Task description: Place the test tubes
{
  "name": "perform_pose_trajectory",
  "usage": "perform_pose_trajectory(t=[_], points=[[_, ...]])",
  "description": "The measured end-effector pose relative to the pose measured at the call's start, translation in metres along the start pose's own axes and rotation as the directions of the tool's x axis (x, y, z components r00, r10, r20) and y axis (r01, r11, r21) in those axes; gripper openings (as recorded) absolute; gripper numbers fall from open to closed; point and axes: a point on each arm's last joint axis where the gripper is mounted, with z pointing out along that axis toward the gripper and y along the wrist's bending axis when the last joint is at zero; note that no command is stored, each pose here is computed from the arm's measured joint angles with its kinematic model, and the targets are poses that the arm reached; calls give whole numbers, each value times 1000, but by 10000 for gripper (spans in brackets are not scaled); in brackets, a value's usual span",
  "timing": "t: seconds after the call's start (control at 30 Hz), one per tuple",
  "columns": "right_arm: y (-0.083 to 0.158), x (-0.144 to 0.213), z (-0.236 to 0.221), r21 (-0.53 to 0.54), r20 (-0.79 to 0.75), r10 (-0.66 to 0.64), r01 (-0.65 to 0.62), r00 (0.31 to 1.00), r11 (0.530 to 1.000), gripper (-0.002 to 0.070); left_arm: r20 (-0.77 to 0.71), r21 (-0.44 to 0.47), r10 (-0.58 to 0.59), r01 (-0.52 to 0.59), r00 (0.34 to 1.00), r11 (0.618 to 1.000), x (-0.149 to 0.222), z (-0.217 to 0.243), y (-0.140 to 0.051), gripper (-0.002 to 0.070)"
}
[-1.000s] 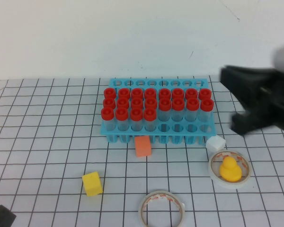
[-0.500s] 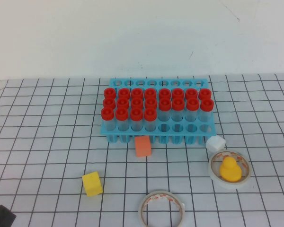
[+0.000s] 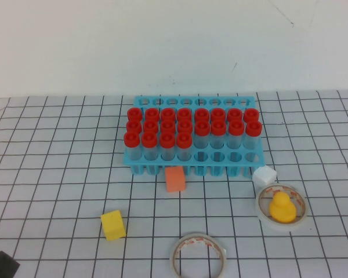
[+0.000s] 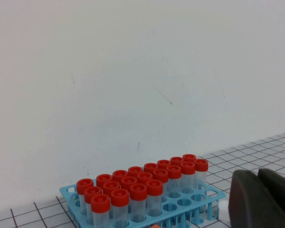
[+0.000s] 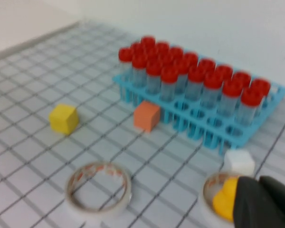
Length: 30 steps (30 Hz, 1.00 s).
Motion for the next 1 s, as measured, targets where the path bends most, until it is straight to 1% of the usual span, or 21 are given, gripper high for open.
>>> perform_pose_trajectory(t=[0.17,0.27,0.37,0.47,0.57,0.63,0.73,0.83,0.93,0.97,1.0], points=[[1,23,13,10,138,-27,26,990,1000,-1,0,0,0,0,1000,1000,0,0,0,-1],[3,51,21,5,206,-9,8,979,1000,-1,0,0,0,0,1000,1000,0,0,0,-1],[4,76,23,3,225,29,-30,974,1000,-1,0,0,0,0,1000,1000,0,0,0,-1],[1,83,20,30,230,75,-84,970,996,-1,0,0,0,0,1000,1000,0,0,0,-1],[-6,84,16,122,237,67,-99,969,988,-1,0,0,0,0,1000,1000,0,0,0,-1],[-12,85,12,207,247,58,-111,967,972,-1,0,0,0,0,1000,1000,0,0,0,-1],[-20,88,4,333,257,56,-143,965,932,-1,0,0,0,0,1000,1000,0,0,0,-1],[-23,95,-3,434,241,66,-168,968,885,-1,0,0,0,0,1000,1000,0,0,0,-1],[-24,104,-7,507,191,100,-186,976,842,-1,0,0,0,0,1000,1000,0,0,0,-1],[-25,110,-8,542,145,136,-194,980,818,-1,0,0,0,0,1000,1000,0,0,0,-1],[-25,112,-8,552,126,151,-195,981,811,-1,0,0,0,0,1000,1000,0,0,0,-1]])
